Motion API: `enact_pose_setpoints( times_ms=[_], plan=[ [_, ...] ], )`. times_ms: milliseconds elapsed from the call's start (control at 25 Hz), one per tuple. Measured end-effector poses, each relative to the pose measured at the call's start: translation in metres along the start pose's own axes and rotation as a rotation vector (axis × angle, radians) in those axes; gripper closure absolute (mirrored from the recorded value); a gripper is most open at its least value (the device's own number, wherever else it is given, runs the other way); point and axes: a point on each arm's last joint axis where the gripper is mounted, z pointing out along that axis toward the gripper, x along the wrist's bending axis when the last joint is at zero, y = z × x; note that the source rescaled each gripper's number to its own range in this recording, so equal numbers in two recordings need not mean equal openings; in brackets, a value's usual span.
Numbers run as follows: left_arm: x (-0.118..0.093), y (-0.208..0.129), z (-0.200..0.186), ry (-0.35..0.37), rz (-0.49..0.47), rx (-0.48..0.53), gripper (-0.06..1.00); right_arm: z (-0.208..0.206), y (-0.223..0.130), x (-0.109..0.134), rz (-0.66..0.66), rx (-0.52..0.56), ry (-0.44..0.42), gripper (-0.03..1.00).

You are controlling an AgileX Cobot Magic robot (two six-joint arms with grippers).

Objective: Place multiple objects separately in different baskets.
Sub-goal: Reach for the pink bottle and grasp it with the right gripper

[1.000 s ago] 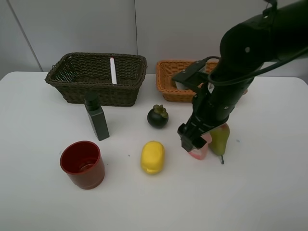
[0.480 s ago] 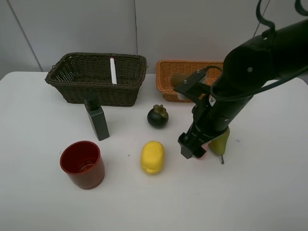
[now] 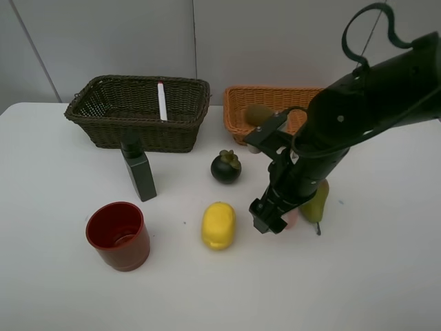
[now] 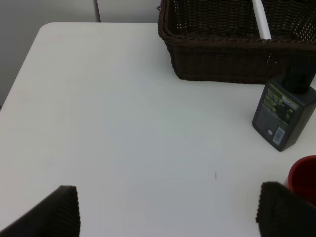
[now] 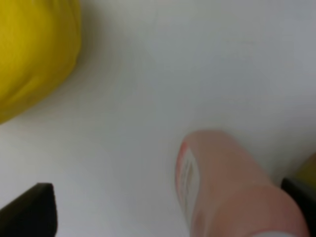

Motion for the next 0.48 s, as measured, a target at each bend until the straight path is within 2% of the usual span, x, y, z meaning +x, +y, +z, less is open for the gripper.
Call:
enact_pose_setpoints(
  times_ms=[360, 480],
  plan=[
    [0.0000, 0.0000, 0.0000, 0.000, 0.000, 0.000, 0.01, 0.0013, 0.0017, -0.0004, 0.001, -0.022, -0.003, 0.00],
    [0.0000, 0.0000, 0.0000, 0.000, 0.000, 0.000, 0.01, 0.0026, 0.0002, -0.0043, 0.016, -0.015, -0.003, 0.07]
  ],
)
